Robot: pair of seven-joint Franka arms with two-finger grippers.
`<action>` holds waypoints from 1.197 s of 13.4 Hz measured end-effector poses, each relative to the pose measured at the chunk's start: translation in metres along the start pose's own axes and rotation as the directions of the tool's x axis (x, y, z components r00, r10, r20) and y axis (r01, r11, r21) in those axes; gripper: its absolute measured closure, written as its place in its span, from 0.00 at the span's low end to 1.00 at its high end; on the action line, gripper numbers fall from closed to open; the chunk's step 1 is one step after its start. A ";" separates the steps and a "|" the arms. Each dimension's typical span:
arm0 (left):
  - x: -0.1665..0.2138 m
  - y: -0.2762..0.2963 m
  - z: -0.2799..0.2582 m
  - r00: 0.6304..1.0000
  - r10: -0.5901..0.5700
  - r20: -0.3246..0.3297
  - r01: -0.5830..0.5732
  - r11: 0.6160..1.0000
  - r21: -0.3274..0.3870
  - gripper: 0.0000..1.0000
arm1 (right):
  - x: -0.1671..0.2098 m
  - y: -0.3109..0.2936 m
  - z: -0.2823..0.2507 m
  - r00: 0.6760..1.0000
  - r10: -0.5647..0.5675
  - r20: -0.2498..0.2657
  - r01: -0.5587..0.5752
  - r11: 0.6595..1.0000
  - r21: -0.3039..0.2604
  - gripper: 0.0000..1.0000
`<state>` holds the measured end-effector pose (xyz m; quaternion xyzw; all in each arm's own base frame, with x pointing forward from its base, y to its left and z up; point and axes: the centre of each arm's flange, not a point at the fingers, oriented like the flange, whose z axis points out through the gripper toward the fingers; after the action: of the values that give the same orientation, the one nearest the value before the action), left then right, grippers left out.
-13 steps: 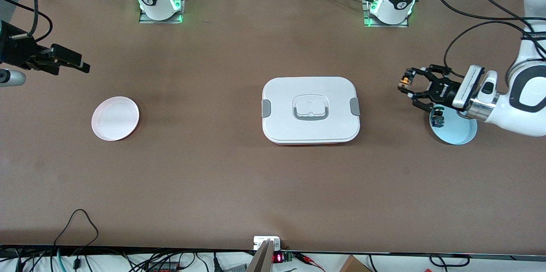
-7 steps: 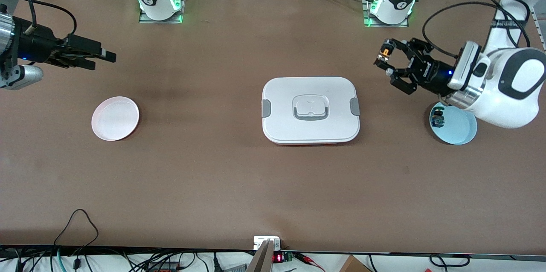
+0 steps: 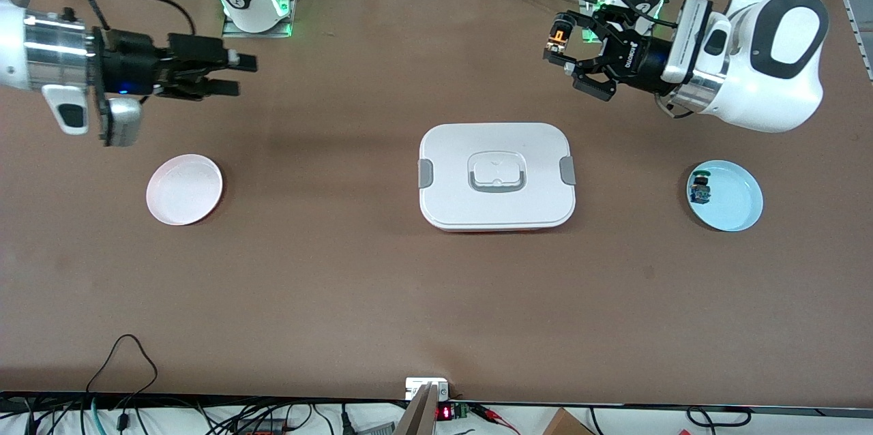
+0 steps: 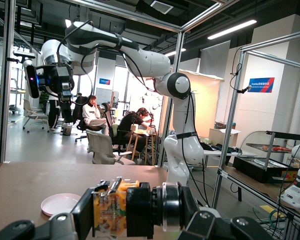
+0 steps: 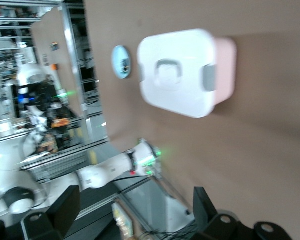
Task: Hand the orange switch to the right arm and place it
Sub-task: 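Lift the switch with the left gripper while the right gripper approaches, then bring the right gripper to the switch held by the left gripper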
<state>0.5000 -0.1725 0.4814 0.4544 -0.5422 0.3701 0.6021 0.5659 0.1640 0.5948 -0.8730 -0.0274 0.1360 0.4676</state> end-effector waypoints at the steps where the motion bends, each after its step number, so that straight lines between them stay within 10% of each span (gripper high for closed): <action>1: -0.001 -0.001 0.006 1.000 -0.008 -0.010 0.008 1.000 0.005 0.28 | 0.003 -0.003 0.017 0.999 0.009 0.031 -0.012 0.998 0.070 0.00; 8: 0.003 -0.012 0.058 0.998 -0.042 -0.045 0.045 0.998 0.046 0.28 | 0.028 0.003 0.095 0.987 0.092 0.129 -0.131 0.932 0.339 0.00; 16: 0.004 -0.013 0.062 0.997 -0.057 -0.047 0.059 0.996 0.060 0.28 | 0.015 -0.038 0.200 0.982 0.156 0.105 -0.186 0.885 0.427 0.00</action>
<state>0.4928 -0.2354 0.4840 0.4796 -0.5036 0.3790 0.6105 0.5302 0.3498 0.5174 -0.7406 0.0650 0.2087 0.6354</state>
